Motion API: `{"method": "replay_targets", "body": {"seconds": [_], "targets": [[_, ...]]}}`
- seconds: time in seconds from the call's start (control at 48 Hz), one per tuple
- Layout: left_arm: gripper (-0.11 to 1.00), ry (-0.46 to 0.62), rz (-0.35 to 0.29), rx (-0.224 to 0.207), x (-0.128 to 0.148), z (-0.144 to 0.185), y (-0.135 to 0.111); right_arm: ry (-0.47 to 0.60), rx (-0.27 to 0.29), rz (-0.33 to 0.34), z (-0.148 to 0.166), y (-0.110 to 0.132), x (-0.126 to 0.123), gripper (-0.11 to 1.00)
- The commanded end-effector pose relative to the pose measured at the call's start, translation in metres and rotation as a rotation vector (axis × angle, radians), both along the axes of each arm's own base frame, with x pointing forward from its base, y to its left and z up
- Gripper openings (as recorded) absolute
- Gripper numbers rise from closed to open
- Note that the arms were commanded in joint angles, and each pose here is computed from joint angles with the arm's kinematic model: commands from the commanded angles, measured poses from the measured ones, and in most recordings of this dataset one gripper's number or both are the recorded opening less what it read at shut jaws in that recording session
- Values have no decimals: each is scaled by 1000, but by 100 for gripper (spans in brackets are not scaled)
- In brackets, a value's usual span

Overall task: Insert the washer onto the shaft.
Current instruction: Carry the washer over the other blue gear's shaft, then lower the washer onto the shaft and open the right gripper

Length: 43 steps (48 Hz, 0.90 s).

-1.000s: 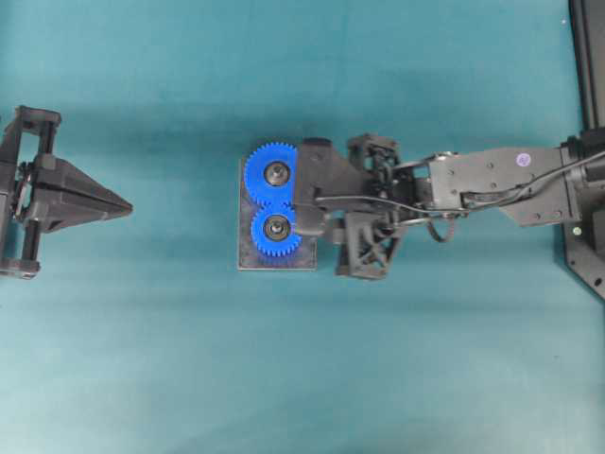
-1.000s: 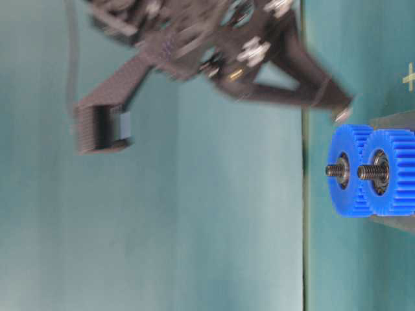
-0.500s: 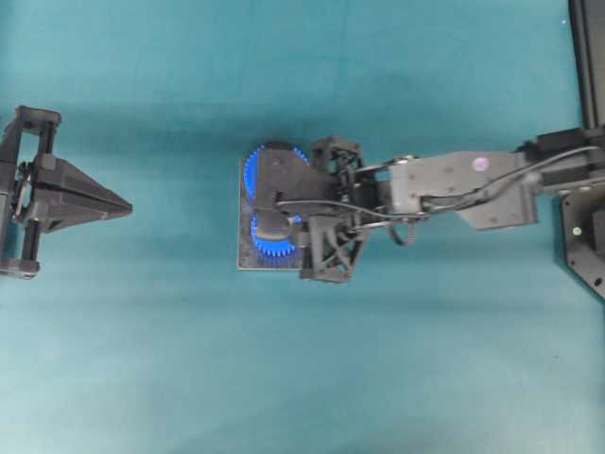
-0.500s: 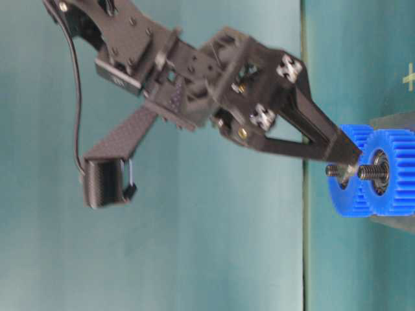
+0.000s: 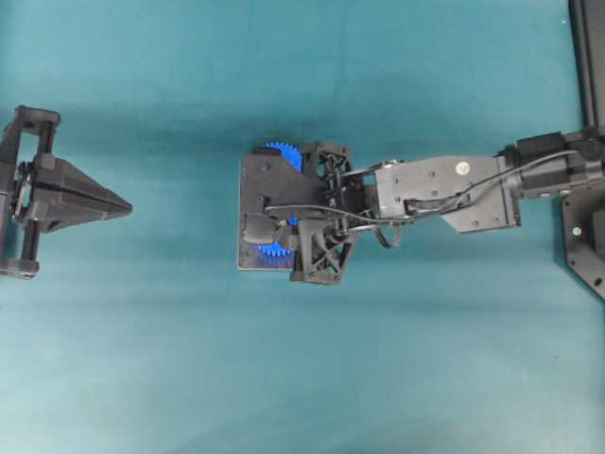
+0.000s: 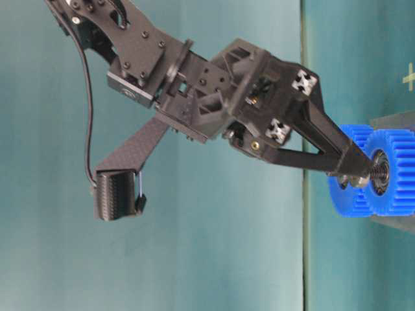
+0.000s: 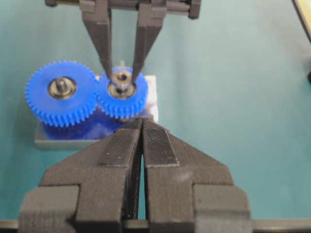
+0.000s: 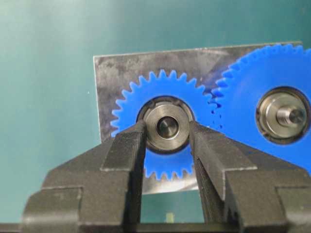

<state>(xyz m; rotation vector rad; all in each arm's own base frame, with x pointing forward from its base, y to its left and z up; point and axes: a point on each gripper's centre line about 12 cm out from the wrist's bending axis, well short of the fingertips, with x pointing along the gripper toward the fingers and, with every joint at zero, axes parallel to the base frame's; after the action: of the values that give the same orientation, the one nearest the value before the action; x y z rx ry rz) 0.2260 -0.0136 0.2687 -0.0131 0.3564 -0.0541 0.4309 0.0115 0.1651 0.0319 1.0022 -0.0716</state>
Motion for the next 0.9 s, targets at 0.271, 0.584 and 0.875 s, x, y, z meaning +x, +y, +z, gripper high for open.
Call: {"method": "replay_targets", "body": {"seconds": [0.271, 0.584, 0.875], "targets": [[0, -29, 1, 1, 2, 10, 0, -47, -1, 8, 15, 1, 6, 33], [0, -32, 1, 0, 2, 11, 0, -35, -3, 4, 10, -2, 7, 33], [0, -34, -1, 1, 2, 11, 0, -47, -3, -3, 12, -5, 8, 36]]}}
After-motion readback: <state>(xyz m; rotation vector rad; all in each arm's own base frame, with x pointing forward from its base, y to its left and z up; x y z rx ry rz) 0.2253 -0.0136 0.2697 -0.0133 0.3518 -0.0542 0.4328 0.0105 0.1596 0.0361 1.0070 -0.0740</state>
